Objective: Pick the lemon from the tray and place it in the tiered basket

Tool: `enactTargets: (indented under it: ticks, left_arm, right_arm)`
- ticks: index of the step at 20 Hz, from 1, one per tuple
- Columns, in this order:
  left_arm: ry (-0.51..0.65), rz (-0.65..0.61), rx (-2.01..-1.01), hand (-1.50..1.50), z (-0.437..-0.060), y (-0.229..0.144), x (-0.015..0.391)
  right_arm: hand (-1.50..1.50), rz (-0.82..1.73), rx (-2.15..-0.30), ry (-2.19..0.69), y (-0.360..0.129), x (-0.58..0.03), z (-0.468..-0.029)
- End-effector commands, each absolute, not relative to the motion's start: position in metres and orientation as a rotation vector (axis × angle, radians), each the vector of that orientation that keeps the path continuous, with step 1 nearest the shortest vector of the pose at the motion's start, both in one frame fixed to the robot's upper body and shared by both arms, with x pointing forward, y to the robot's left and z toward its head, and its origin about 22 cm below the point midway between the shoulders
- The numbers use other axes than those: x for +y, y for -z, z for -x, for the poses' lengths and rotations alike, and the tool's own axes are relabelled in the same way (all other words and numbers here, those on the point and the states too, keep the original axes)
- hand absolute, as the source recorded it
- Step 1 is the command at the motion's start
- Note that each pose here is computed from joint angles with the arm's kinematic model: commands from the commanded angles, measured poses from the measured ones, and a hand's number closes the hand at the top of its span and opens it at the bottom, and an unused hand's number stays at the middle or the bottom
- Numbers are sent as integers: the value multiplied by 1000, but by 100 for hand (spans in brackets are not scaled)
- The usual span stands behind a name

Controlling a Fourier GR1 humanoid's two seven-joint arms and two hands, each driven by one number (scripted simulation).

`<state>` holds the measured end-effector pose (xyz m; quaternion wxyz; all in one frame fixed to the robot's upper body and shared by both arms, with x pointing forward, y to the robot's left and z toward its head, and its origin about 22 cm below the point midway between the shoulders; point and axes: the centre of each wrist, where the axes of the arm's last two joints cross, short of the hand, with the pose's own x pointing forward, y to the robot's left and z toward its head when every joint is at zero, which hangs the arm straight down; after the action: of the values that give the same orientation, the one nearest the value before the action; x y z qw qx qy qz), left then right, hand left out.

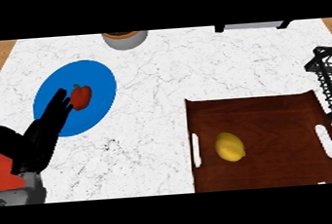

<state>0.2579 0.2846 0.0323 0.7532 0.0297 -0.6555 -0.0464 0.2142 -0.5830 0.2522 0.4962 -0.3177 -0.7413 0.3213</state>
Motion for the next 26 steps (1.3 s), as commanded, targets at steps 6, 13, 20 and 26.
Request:
enactTargets:
  ticks: [6, 13, 20, 26]
  left_arm:
    - [126, -57, -1424, 0, -271, -45, 279]
    - [106, -58, -1417, 0, -266, -35, 279]
    - [107, -51, -1424, 0, -263, -27, 290]
    - [100, -73, -1422, 0, -262, -31, 302]
  right_arm:
    - [150, 626, -1776, -849, -246, -585, -238]
    - [150, 631, -1721, -879, -233, -563, -275]
    - [150, 698, -1733, -873, -194, -551, -298]
    - [150, 766, -1787, -825, -172, -540, -314]
